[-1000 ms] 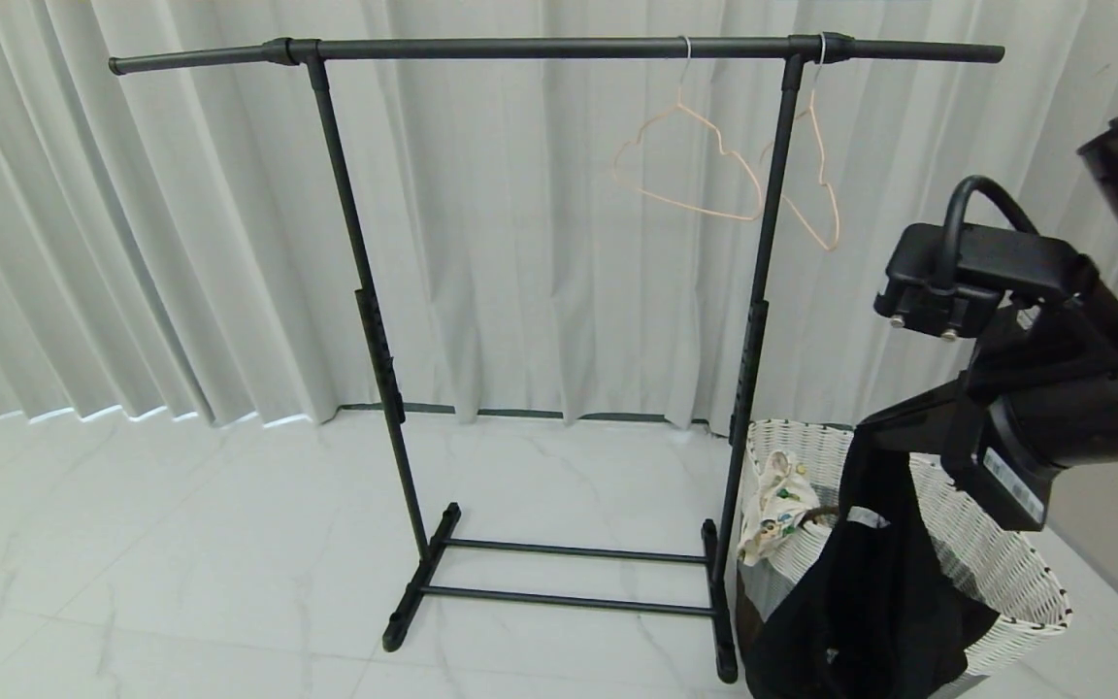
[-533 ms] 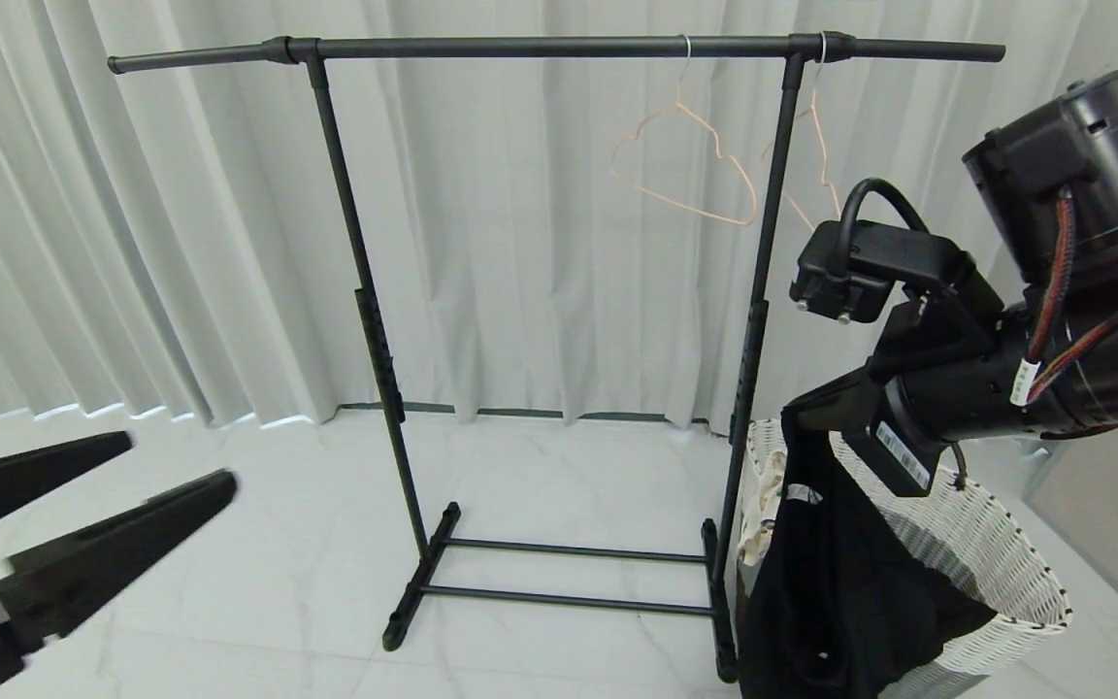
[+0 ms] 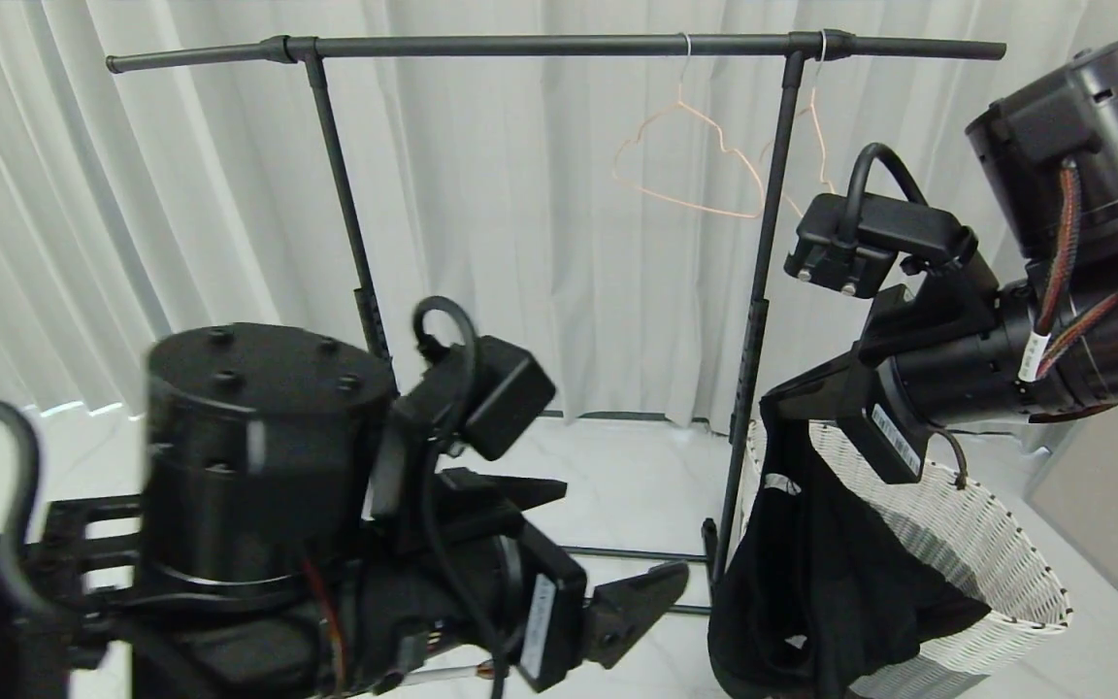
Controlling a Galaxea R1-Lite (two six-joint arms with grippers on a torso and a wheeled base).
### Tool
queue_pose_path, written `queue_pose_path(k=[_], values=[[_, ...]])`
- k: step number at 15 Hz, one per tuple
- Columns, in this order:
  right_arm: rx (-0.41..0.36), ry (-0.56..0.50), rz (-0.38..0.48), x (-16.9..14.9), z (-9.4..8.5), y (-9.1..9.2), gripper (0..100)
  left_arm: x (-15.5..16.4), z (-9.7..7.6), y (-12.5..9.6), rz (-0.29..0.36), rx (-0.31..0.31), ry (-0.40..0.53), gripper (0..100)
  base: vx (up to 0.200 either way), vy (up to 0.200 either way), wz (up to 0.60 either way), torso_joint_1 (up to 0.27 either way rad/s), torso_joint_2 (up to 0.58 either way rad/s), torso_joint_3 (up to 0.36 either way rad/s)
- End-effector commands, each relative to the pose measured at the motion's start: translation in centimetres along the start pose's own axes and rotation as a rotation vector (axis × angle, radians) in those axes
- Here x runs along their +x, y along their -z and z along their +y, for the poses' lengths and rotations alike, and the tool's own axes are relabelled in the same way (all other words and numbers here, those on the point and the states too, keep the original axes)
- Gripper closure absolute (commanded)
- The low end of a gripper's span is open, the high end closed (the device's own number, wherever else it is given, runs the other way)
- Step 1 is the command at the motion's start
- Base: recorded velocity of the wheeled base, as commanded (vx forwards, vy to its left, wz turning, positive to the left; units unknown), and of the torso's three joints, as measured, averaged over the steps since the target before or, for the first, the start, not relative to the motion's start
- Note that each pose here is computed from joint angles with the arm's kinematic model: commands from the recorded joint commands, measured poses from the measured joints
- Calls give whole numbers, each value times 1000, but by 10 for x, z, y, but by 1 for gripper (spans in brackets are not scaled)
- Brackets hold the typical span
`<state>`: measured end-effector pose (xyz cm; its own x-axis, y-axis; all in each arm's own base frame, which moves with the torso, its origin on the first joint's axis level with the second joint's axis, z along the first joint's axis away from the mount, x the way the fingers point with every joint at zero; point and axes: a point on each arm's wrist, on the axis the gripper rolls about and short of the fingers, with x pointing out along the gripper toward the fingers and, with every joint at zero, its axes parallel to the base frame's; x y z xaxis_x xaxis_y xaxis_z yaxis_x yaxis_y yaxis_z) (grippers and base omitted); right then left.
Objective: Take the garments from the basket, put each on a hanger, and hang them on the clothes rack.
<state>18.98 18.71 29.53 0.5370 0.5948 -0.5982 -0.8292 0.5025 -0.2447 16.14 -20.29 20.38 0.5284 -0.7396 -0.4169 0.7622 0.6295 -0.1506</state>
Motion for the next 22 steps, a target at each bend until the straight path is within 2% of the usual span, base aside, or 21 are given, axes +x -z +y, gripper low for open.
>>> queue_pose_path(k=[1,5,7,9,12,14,17,18,22], values=[[-2,-4,-9,-2,1,-1,100,63,-8,2,85,-39,17,0,0,0,0,0,0,0],[-22,-26,-29,-7,9,-4,100,104,-7,3,77,-47,15,0,0,0,0,0,0,0],[-27,-32,-39,-11,11,-5,100,122,-2,19,137,-51,-6,0,0,0,0,0,0,0],[-27,-29,-46,-14,11,-5,100,134,8,28,169,-63,-41,0,0,0,0,0,0,0],[-30,-42,-57,-18,12,-5,100,149,20,37,185,-81,-72,0,0,0,0,0,0,0],[-30,-40,-58,-21,13,-4,100,151,22,38,178,-112,-88,0,0,0,0,0,0,0],[-30,-44,-46,-20,13,-1,100,150,25,37,170,-122,-106,0,0,0,0,0,0,0],[-30,-44,-46,-20,14,-1,100,150,25,36,164,-122,-105,100,0,0,0,0,0,0],[-22,-36,-23,-18,12,5,100,146,25,37,161,-119,-120,100,0,0,0,0,0,0]])
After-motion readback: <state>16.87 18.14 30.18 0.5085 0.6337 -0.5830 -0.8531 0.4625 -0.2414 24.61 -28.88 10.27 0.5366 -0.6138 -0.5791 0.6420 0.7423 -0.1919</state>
